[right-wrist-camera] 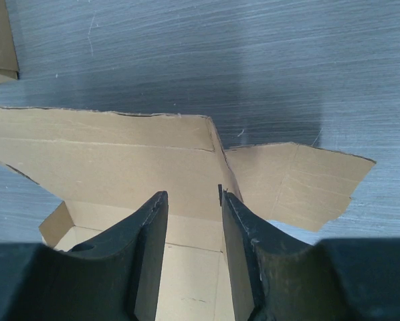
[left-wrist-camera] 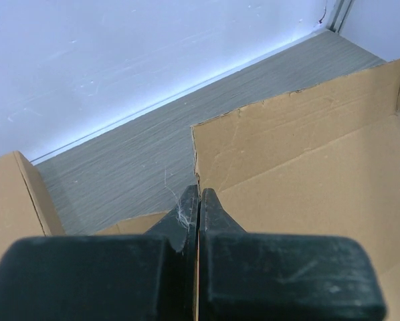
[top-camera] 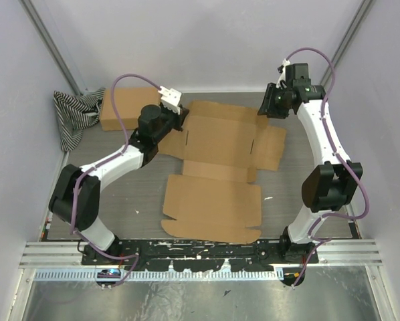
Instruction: Fold the paper box
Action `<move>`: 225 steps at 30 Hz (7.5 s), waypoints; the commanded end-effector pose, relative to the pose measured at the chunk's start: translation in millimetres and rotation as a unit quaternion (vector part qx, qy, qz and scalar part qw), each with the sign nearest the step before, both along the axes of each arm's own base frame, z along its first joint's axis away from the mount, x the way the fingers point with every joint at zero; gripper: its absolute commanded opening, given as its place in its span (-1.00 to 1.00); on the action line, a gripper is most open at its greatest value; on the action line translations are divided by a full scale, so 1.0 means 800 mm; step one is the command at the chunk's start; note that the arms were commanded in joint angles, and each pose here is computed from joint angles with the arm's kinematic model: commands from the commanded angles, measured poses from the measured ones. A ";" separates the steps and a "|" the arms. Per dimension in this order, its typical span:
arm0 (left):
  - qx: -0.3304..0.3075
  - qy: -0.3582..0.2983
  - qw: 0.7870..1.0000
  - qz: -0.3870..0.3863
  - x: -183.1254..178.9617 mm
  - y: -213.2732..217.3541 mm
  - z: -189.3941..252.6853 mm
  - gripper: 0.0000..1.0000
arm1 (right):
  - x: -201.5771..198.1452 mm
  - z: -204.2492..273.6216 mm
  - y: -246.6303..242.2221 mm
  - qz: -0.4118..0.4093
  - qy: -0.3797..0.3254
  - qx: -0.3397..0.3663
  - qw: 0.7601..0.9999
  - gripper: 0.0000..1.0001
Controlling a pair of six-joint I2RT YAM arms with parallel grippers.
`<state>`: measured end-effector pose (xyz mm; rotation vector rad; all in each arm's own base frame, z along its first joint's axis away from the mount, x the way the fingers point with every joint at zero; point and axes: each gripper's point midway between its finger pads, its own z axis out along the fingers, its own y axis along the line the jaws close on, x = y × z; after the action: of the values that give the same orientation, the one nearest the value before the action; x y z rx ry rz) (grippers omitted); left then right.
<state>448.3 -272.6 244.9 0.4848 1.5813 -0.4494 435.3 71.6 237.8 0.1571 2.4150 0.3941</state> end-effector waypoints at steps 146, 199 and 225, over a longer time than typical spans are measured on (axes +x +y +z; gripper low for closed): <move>0.149 0.226 0.955 0.118 -0.053 0.055 0.001 -0.32 | -0.064 0.038 0.067 -0.048 -0.336 -0.025 0.940 -0.95; -0.048 -0.019 0.976 0.210 -0.008 0.077 -0.051 -1.00 | -0.006 -0.108 -0.031 0.042 -0.107 0.005 0.993 -0.20; -0.107 -0.037 0.979 0.168 -0.083 0.101 -0.076 -1.00 | -0.112 -0.101 0.077 0.129 -0.157 0.028 0.979 0.06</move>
<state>392.4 -189.0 147.5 0.0984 1.6094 -0.2377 331.5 126.1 110.9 -0.1661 2.3102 0.5293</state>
